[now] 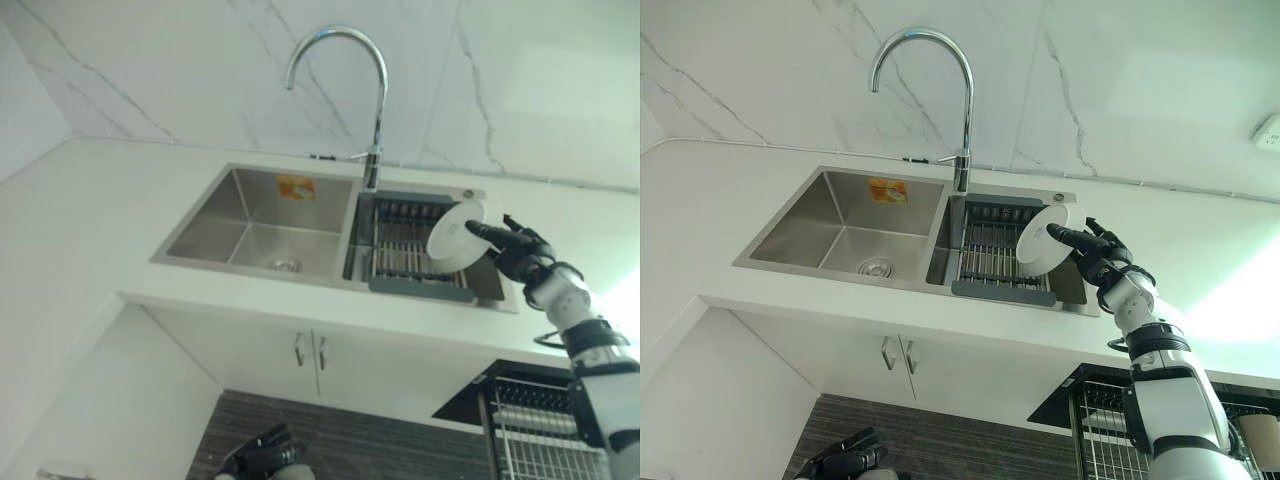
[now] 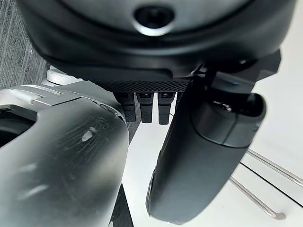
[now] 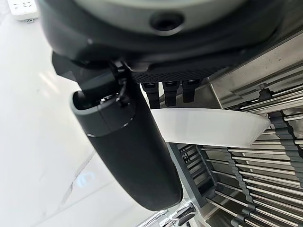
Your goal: Place the dishes in the dishwasher.
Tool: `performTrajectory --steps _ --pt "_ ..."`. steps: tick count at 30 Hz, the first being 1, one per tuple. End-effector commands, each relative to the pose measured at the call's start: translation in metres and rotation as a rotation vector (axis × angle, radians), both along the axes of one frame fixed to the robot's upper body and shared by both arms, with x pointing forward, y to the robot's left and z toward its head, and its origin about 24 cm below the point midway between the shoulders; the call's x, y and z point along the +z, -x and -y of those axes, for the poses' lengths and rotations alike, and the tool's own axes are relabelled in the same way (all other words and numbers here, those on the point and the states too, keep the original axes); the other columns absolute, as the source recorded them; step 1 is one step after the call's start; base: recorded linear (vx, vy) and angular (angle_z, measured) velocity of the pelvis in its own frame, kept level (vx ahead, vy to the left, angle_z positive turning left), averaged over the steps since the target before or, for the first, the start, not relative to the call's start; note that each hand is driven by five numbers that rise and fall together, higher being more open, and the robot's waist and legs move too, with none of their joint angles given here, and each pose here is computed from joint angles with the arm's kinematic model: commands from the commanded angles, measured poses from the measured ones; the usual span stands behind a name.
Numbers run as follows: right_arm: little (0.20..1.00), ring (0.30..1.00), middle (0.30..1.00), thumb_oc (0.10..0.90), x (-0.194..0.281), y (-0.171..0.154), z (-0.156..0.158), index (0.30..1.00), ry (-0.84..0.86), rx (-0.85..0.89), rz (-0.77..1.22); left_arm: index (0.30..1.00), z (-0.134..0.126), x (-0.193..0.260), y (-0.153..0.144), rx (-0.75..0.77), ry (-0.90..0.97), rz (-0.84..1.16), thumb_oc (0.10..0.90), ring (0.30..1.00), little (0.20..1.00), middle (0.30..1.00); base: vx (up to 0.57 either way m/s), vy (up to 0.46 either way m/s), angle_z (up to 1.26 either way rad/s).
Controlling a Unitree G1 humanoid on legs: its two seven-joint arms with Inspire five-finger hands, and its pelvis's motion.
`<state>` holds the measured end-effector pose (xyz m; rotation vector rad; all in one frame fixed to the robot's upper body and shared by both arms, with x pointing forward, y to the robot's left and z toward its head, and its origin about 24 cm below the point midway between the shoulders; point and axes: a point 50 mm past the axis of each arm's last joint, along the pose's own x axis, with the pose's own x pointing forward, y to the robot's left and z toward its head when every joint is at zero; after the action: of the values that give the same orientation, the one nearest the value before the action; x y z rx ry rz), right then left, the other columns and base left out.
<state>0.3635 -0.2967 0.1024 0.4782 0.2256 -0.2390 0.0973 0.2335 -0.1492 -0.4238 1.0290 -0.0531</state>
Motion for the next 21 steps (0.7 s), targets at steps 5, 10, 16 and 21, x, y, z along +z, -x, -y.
performTrajectory --steps 5,10,16,21 --pt "0.900 0.900 0.900 0.800 0.0632 -0.0172 0.0049 0.900 -0.078 -0.030 0.261 0.900 -0.0082 -0.0077 0.0416 -0.047 -0.034 -0.157 0.800 0.900 0.900 0.900 0.00 0.000 0.00" --pt "0.900 0.900 0.900 0.800 0.0623 -0.0181 0.0026 0.900 -0.078 -0.021 0.258 0.900 -0.0083 -0.0076 0.0423 -0.044 -0.030 -0.160 0.800 0.900 0.900 0.900 0.00 0.000 0.00" --pt "0.900 0.900 0.900 0.800 0.0624 -0.0195 0.0003 0.900 -0.085 -0.016 0.254 0.900 -0.0073 -0.0081 0.0437 -0.040 -0.027 -0.163 0.800 0.900 0.900 0.900 0.00 0.000 0.00" --pt "0.900 0.900 0.900 0.800 0.0621 -0.0200 0.0002 0.900 -0.084 -0.014 0.247 0.900 -0.0069 -0.0082 0.0440 -0.037 -0.024 -0.165 0.800 0.900 0.900 0.900 0.01 0.003 0.03"
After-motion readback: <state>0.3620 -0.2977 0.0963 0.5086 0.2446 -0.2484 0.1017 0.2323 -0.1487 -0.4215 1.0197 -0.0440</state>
